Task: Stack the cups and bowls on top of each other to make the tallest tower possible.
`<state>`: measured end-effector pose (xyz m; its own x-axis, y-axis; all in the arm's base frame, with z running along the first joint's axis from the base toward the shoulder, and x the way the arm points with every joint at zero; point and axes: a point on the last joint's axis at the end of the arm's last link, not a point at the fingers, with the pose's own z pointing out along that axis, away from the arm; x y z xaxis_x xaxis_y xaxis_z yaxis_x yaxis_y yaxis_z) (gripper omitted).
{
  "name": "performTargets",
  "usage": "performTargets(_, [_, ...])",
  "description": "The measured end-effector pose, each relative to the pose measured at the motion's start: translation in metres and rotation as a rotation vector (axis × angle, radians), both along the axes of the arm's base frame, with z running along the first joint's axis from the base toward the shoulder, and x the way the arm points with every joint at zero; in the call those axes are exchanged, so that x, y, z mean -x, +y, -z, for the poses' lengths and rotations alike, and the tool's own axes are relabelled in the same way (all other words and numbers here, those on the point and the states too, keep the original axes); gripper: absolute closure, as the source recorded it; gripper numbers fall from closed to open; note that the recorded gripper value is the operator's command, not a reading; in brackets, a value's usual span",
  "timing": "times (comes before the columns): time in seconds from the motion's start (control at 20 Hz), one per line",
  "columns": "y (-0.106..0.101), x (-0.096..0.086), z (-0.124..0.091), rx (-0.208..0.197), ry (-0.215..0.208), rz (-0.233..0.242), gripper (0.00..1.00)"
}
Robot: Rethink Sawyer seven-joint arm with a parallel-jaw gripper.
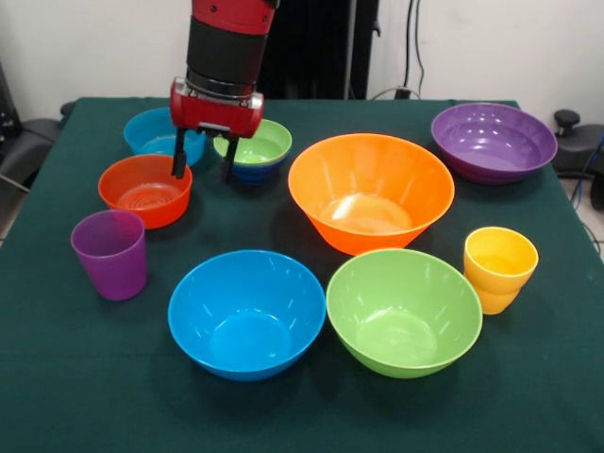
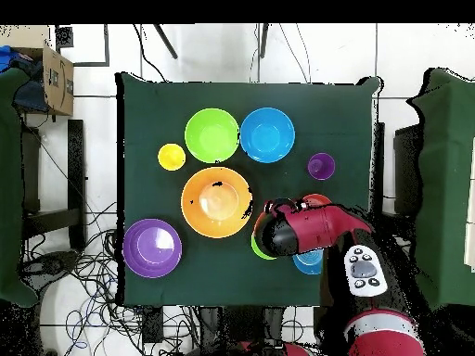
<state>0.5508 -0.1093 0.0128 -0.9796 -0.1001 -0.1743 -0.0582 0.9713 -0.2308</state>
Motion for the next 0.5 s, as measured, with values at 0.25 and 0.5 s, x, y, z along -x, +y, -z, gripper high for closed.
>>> performTargets(0.25, [-0.002, 0.001, 0.008, 0.005, 0.001, -0.024, 0.0])
performTargets(0.5, [-0.002, 0.005, 0.018, 0.005, 0.008, -0.031, 0.0])
